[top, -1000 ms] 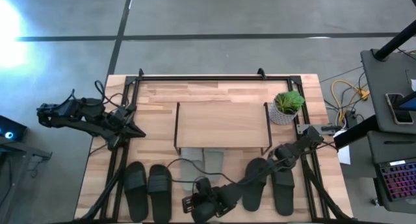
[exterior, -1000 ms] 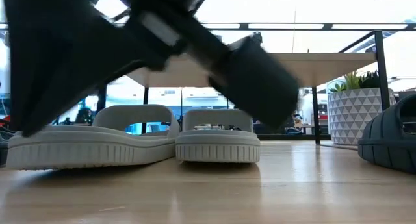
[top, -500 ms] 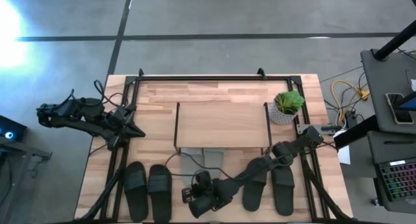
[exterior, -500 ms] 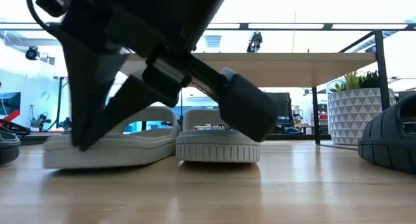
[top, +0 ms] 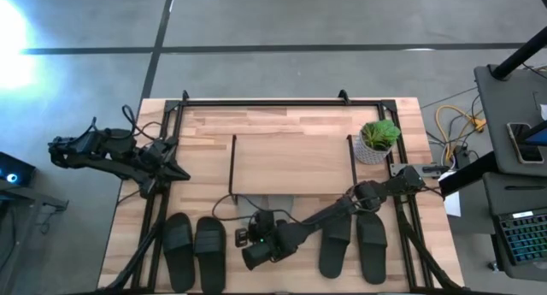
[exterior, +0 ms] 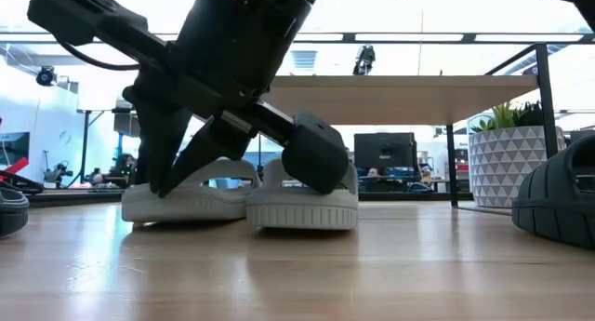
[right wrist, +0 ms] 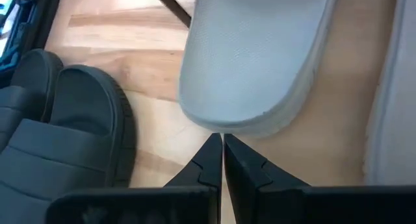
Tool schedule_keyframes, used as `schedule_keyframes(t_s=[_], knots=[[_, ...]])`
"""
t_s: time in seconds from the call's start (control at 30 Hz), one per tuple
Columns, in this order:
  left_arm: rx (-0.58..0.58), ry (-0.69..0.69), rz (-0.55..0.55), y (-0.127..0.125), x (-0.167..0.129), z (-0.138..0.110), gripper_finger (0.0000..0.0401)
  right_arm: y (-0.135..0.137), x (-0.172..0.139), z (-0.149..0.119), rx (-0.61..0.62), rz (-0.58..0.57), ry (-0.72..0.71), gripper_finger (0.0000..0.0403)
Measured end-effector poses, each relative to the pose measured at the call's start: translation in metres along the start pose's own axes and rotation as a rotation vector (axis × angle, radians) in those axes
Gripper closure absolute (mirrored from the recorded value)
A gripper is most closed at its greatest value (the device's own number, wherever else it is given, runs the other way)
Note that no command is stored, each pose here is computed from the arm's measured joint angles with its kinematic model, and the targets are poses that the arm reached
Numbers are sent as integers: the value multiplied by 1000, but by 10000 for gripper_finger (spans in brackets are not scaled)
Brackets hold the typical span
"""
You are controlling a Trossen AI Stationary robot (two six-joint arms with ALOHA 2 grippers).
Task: Pick and place slides into the shelf
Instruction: Move the gray slides under the shelf
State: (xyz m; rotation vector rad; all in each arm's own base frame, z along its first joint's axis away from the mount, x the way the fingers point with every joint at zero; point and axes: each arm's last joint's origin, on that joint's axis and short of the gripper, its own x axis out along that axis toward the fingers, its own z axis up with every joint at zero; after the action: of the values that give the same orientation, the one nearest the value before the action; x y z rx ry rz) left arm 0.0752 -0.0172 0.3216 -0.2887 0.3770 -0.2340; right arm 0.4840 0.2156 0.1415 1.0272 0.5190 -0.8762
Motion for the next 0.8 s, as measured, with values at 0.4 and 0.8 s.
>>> schedule_keyframes(t_s=[0.4, 0.8], knots=[[0, 2, 1, 0, 0, 0, 401, 10, -80, -51, 35, 103, 152, 394], [-1, 5, 1, 0, 1, 0, 401, -38, -118, -87, 138, -195, 225, 394]])
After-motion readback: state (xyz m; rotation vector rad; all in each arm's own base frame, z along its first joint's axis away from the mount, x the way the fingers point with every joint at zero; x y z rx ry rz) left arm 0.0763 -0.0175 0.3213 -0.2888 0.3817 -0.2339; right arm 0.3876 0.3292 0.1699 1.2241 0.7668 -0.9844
